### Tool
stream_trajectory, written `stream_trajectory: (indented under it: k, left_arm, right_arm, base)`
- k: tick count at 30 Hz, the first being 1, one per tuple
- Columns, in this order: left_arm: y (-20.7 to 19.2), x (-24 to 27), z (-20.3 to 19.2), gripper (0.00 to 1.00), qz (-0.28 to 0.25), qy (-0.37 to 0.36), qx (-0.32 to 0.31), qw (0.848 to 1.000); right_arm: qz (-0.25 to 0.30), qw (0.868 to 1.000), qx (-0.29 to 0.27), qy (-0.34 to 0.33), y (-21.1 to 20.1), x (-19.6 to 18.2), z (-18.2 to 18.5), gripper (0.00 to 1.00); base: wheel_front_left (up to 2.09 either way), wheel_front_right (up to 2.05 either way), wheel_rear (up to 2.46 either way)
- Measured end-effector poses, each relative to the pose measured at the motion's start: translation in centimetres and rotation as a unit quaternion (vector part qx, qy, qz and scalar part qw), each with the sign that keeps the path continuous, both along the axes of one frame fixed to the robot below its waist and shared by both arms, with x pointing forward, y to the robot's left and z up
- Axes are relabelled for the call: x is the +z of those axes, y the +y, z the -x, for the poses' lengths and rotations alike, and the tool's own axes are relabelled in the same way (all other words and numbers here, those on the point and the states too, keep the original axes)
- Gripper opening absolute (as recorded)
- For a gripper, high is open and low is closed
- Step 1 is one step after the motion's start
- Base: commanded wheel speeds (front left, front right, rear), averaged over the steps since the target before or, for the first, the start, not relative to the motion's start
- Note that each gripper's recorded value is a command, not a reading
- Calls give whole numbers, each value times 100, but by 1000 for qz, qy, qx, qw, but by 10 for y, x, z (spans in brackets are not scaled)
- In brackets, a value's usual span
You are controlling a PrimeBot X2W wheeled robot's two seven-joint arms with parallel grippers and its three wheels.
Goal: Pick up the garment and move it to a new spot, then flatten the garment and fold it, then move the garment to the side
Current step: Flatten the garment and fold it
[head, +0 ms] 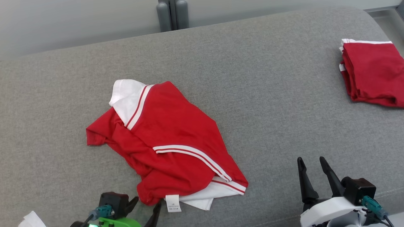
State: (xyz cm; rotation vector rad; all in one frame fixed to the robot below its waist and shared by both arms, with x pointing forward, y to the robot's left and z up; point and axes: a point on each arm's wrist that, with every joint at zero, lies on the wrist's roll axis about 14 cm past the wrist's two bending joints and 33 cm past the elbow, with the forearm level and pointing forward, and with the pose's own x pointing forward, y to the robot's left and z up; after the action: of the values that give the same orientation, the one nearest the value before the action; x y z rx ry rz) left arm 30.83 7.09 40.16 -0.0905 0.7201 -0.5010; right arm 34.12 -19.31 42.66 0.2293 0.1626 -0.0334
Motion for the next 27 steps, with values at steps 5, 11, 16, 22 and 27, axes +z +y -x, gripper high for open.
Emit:
stream_trajectory:
  k: [5,11,16,22,27]
  left_arm:
    - [-5,-9,2,89,9,17,0,1000]
    - [-6,-15,-4,33,16,23,11,1000]
    - [-9,-14,-5,0,25,25,11,999]
    - [-7,-5,-6,0,31,16,11,999]
    - [11,9,-8,0,12,-3,11,1000]
  right_arm:
    - [2,1000,-3,1,-2,0,0,100]
    - [3,1000,-8,5,-5,-3,1,100]
    - [4,1000,-10,6,-7,-3,1,100]
    - [7,1000,-10,3,-7,-1,1,100]
    - [8,1000,-6,0,-6,0,1,100]
  base:
    - [0,0,0]
    - [0,0,0]
    - [0,0,0]
    - [0,0,0]
    - [0,0,0]
